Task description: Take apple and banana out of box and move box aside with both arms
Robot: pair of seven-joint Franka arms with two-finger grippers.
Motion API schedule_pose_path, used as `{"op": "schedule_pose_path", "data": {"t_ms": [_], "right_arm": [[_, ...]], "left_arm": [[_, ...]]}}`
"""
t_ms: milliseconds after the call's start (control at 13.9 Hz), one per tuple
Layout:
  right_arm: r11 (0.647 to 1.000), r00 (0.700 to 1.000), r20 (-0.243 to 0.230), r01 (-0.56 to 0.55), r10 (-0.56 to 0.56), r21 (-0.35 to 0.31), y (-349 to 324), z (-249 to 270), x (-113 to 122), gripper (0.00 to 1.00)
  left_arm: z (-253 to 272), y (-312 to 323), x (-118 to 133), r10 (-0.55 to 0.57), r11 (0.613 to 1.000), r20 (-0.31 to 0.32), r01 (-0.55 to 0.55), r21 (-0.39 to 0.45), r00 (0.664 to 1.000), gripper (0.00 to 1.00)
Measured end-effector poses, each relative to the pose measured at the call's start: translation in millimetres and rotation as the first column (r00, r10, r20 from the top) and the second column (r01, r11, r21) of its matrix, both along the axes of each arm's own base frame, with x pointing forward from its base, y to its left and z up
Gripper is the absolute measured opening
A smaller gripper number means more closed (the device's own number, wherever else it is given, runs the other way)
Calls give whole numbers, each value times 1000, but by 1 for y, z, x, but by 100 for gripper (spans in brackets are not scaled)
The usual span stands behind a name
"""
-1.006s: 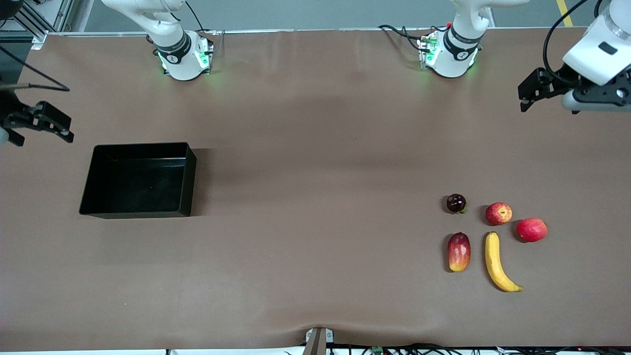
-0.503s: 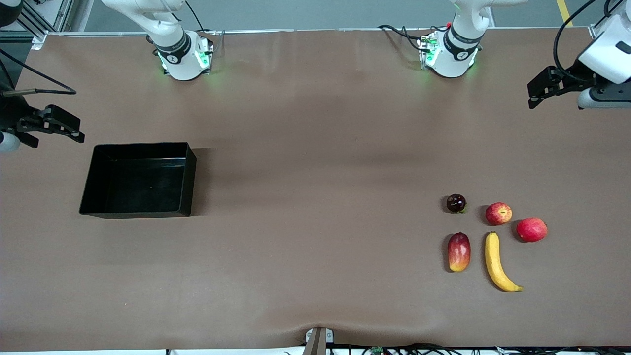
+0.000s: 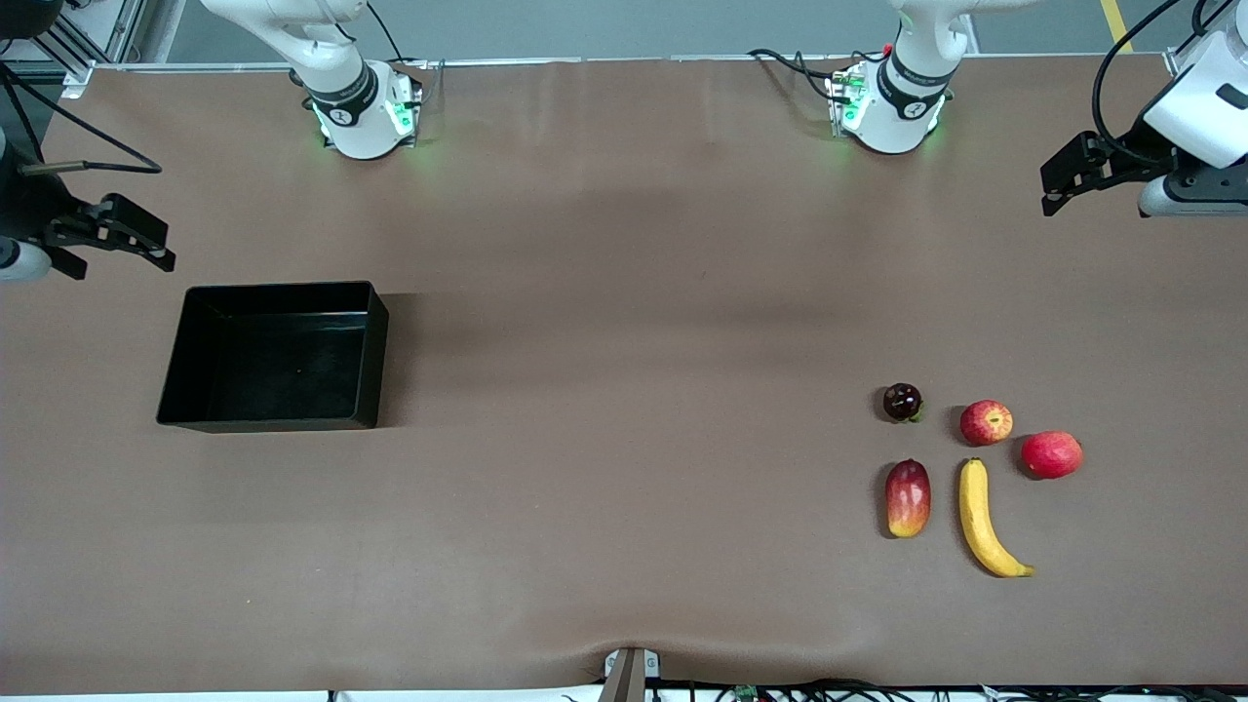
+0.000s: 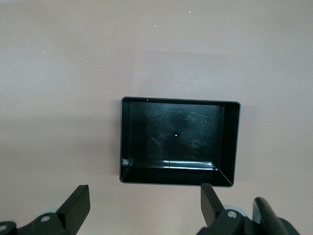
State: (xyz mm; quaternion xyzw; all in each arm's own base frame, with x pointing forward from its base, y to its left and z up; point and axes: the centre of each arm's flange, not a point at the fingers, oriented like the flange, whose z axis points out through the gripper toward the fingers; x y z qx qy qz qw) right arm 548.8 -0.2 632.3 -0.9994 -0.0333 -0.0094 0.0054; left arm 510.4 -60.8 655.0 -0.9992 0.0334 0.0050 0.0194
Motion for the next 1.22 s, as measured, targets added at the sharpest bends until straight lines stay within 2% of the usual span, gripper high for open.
{"op": "schedule_pose_path", "data": {"t_ms": [359, 791, 1222], "right_arm": [[1000, 1000, 5, 15, -15, 0, -8, 0, 0, 100], [1000, 999, 49, 16, -16, 0, -8, 16, 2, 100], [1000, 999, 50, 18, -18, 0, -10, 17, 2, 100]], "left_arm": [[-2, -2, 1, 2, 1000, -6, -2, -21, 1000, 100], [-3, -9, 0, 60, 998, -7, -60, -18, 998, 100], [-4, -13, 1, 60, 998, -9, -61, -18, 998, 100]]}}
